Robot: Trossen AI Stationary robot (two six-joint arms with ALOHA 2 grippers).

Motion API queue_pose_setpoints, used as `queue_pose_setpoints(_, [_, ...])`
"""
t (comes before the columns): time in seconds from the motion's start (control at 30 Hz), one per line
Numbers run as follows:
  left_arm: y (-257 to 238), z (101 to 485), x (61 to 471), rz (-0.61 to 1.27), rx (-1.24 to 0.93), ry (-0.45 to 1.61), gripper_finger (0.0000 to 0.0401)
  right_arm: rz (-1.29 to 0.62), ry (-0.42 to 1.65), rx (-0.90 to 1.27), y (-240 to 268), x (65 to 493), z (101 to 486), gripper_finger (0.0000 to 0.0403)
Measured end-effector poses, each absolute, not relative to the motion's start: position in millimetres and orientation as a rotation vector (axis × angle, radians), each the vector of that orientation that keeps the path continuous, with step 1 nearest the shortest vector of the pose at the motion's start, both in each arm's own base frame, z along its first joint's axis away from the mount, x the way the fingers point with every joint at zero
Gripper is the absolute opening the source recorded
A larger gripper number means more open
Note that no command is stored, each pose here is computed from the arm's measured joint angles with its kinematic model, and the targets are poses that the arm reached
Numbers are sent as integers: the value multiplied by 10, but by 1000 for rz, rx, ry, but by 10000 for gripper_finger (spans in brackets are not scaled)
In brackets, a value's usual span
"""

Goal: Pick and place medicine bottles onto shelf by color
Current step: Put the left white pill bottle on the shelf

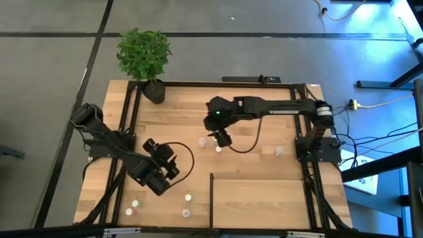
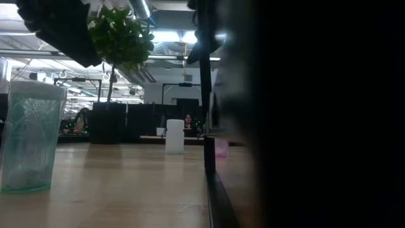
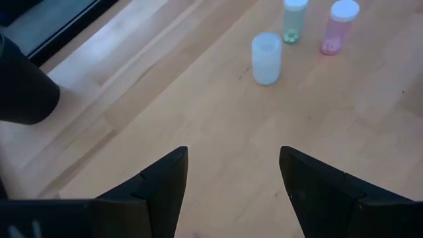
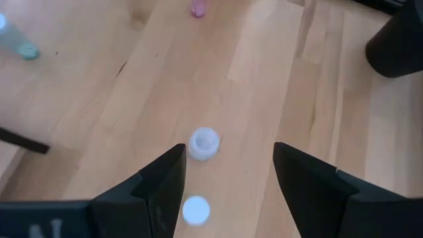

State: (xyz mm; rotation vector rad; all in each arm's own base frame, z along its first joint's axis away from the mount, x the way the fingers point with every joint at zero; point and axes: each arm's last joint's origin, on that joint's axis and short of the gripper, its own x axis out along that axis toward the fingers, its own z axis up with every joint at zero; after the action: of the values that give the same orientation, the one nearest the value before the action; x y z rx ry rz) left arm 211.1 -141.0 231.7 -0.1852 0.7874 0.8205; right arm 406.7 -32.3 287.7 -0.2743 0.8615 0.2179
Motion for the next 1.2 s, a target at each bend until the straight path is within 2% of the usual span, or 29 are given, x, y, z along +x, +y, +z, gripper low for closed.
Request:
queue_pose_setpoints(0.3, [-1470,2318,2060,805,-190,784,232,279,913,-241,-330,4320,2580,229])
queue_pose_setpoints(0.83, [-1465,2318,2059,817,-208,776,232,306,975,-209,-374,4524,2086,229])
queue_pose_setpoints(1.2, [-1462,2318,2057,820,-208,776,232,302,986,-203,-410,4565,1968,229])
